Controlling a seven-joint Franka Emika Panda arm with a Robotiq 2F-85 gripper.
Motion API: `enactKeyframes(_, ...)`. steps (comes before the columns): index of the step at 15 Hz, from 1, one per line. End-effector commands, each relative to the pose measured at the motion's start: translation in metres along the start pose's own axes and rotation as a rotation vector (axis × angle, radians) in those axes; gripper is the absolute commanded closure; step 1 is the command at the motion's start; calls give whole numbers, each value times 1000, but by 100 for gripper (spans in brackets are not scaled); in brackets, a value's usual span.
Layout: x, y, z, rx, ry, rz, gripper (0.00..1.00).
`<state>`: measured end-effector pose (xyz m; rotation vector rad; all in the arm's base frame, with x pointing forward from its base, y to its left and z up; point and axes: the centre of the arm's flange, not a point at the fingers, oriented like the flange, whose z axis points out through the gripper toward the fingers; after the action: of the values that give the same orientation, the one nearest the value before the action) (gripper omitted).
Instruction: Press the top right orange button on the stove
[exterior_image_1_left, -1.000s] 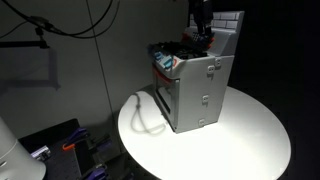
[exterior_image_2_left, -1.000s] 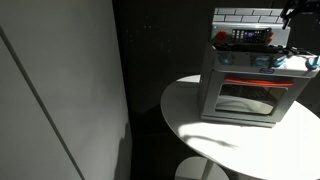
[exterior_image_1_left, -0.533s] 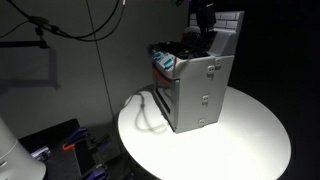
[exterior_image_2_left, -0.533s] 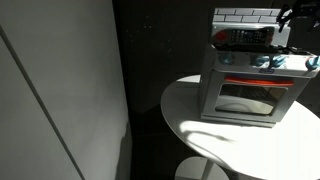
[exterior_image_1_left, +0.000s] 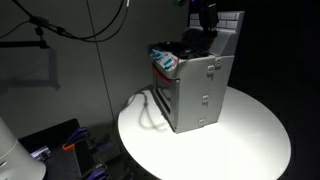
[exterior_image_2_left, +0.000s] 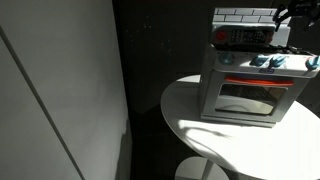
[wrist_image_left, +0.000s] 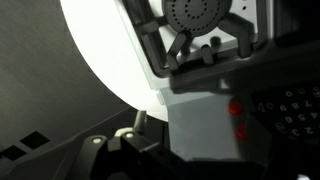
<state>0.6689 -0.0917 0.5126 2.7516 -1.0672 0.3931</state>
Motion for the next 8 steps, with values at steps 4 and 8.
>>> enactKeyframes(4, 15, -11, 3, -24, 25, 20, 0)
enactKeyframes(8, 17, -15, 8, -27, 24, 17, 0)
